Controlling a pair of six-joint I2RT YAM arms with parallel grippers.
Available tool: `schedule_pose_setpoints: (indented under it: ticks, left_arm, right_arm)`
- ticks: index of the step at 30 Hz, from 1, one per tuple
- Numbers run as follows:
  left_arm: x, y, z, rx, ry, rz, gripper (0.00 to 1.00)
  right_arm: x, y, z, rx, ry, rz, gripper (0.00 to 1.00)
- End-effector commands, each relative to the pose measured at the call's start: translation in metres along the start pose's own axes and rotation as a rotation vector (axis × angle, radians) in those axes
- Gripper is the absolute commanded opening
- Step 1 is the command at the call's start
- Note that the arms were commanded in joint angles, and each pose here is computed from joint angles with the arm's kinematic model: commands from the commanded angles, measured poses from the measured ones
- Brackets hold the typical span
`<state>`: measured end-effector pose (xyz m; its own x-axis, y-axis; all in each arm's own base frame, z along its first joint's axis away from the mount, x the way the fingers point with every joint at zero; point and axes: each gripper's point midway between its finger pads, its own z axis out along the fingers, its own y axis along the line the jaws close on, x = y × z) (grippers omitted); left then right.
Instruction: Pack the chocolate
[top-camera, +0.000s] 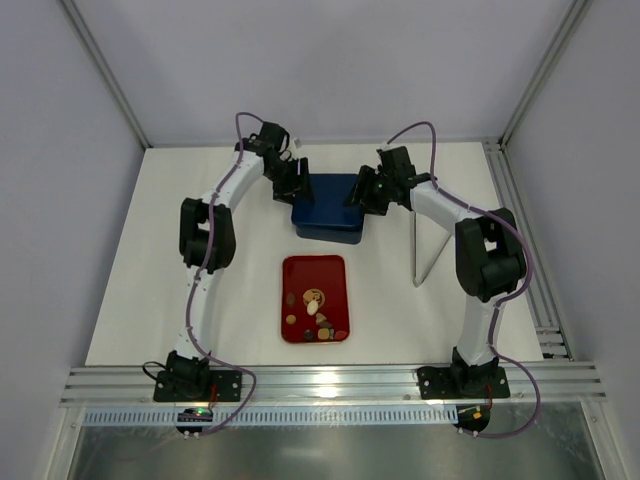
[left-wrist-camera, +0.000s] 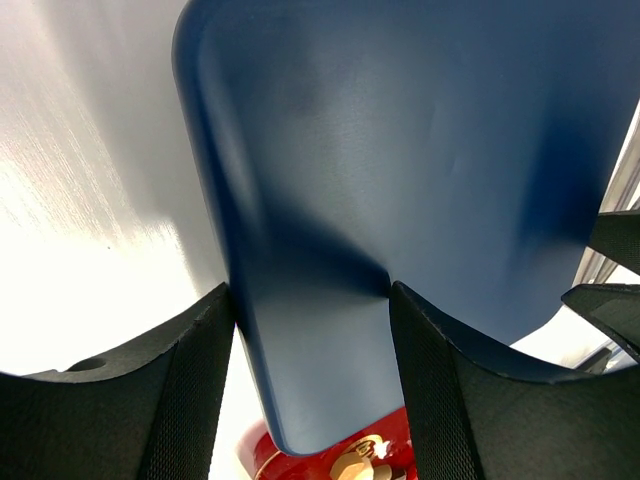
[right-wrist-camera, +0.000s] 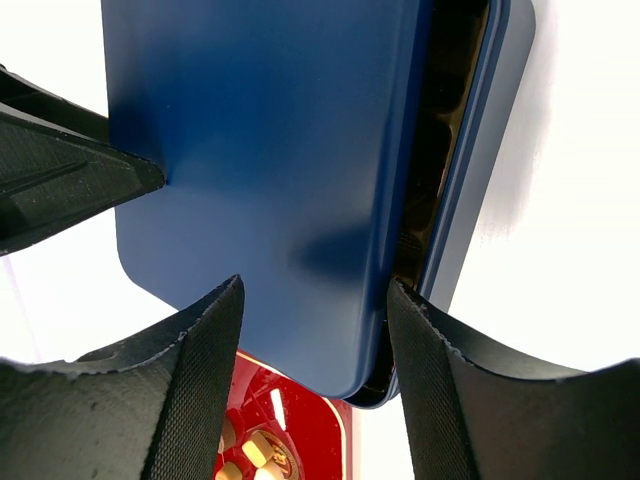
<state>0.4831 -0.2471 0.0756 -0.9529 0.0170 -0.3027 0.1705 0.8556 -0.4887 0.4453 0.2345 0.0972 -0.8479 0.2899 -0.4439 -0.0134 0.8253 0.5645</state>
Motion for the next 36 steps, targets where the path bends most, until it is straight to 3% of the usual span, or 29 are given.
schedule_pose_setpoints:
  ticks: [1,29,36]
  left_arm:
    - [-0.006,-0.006,-0.007,-0.033,-0.046,0.054,0.61]
    - [-0.005,-0.008,-0.014,-0.019,-0.060,0.127,0.66]
    - [-0.007,-0.017,-0.017,0.028,-0.083,0.135,0.66]
  right_arm:
    - [-0.012,0.029,-0.009,-0.097,-0.045,-0.017,0.60]
    - [-0.010,0.016,0.000,-0.061,-0.041,-0.002,0.56]
    - [-0.012,0.021,-0.005,-0.088,-0.057,-0.008,0.49]
